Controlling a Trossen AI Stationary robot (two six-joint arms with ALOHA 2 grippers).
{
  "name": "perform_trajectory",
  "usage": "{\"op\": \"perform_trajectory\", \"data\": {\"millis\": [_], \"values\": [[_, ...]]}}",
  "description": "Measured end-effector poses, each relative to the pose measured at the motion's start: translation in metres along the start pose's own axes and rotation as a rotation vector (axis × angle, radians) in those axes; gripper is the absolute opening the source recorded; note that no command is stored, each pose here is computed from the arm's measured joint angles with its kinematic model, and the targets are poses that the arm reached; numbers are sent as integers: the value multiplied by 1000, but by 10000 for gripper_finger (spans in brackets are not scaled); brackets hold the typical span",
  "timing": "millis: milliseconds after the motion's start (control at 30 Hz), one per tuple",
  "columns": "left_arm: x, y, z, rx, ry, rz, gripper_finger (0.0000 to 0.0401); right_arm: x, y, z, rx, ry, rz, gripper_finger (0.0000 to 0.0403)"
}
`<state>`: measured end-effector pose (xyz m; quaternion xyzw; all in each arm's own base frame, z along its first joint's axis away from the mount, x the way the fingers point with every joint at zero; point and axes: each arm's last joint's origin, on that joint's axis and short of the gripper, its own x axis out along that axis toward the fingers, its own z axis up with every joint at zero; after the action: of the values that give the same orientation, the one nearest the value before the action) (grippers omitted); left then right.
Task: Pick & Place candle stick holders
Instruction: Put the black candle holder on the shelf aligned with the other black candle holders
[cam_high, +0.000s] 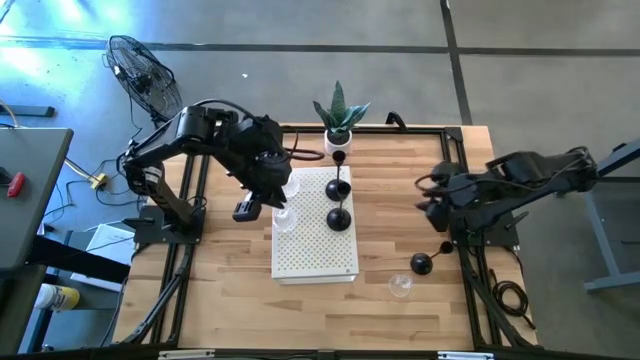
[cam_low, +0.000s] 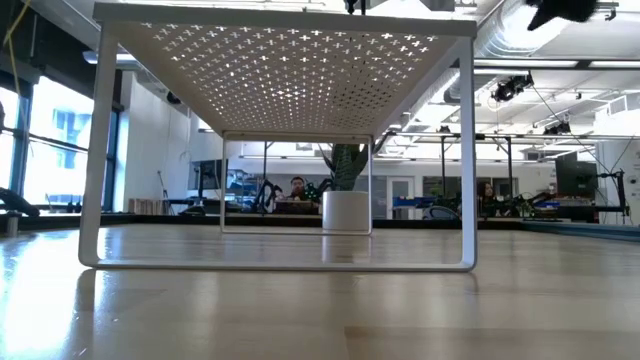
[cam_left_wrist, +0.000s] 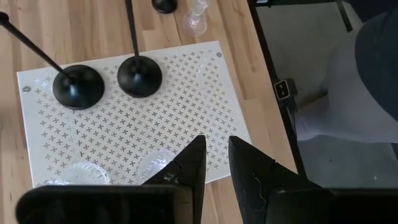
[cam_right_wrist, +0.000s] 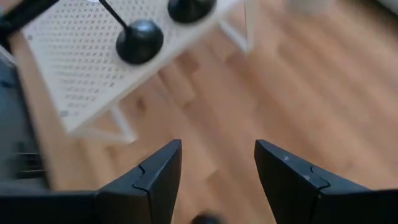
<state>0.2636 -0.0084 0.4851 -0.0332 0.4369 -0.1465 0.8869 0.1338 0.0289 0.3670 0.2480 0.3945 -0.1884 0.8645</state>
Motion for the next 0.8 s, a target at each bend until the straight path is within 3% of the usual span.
{"op": "perform_trajectory", "data": {"millis": [167,367,800], "values": [[0,0,0,19,0,0,67,-16,-12,-12,277,160,106,195],[0,1,0,30,4,45,67,-27,-16,-19,408,310,218,195],[0,2,0,29,6,66,67,-32,-29,-34,599,539,79,195]]}}
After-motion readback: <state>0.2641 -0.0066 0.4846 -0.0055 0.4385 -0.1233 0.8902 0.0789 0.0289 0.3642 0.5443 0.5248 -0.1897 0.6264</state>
